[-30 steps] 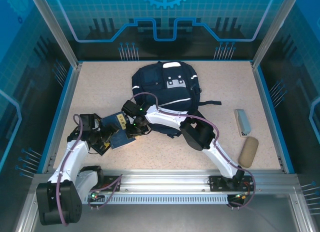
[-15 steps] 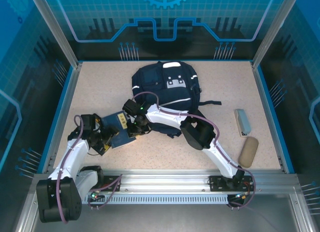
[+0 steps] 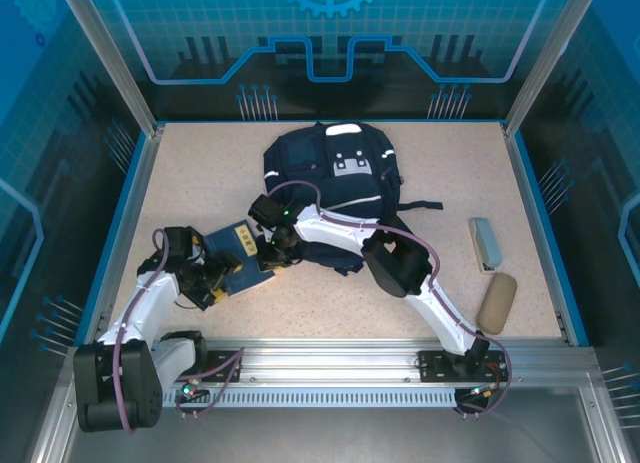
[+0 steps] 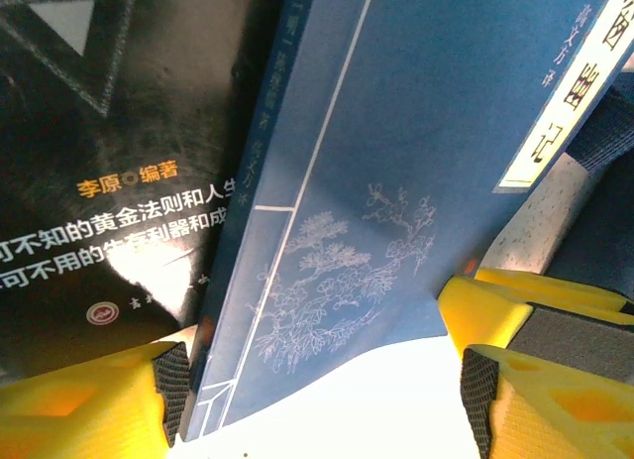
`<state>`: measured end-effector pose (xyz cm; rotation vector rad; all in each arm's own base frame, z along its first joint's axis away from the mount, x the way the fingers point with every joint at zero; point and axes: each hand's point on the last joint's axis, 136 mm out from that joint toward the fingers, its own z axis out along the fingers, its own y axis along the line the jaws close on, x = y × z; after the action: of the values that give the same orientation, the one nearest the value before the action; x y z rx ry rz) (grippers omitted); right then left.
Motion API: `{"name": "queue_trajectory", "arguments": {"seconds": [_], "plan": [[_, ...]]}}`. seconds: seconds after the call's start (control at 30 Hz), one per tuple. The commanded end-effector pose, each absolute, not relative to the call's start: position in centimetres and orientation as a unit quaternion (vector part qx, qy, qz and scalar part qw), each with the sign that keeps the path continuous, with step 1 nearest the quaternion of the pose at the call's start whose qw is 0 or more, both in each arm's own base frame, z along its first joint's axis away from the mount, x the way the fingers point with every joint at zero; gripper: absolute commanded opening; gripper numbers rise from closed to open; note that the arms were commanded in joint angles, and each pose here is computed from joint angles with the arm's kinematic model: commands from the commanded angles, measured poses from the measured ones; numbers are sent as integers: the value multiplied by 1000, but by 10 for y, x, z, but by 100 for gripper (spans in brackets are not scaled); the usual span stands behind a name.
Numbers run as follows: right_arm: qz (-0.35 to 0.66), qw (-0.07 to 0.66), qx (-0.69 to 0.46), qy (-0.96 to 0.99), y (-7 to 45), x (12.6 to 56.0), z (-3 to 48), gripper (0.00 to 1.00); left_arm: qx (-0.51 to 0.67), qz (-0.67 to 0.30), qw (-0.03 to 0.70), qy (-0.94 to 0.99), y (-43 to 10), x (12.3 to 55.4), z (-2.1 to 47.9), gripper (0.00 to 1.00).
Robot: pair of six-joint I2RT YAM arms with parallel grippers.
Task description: Pack books, pencil case, and school supplies into a backpack
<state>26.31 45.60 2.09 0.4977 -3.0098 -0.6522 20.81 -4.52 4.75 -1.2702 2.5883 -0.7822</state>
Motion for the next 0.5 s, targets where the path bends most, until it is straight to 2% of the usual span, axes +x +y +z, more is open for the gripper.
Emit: {"name": "queue_trajectory", "arguments": {"seconds": [0.0, 0.47], "plan": [[-150, 52, 135, -978, 428, 255, -22, 25, -415, -259, 67, 870, -48, 204, 57, 73], [-154, 57, 129, -978, 427, 253, -22, 26, -409, -254, 55, 875, -57, 206, 36, 78]]}}
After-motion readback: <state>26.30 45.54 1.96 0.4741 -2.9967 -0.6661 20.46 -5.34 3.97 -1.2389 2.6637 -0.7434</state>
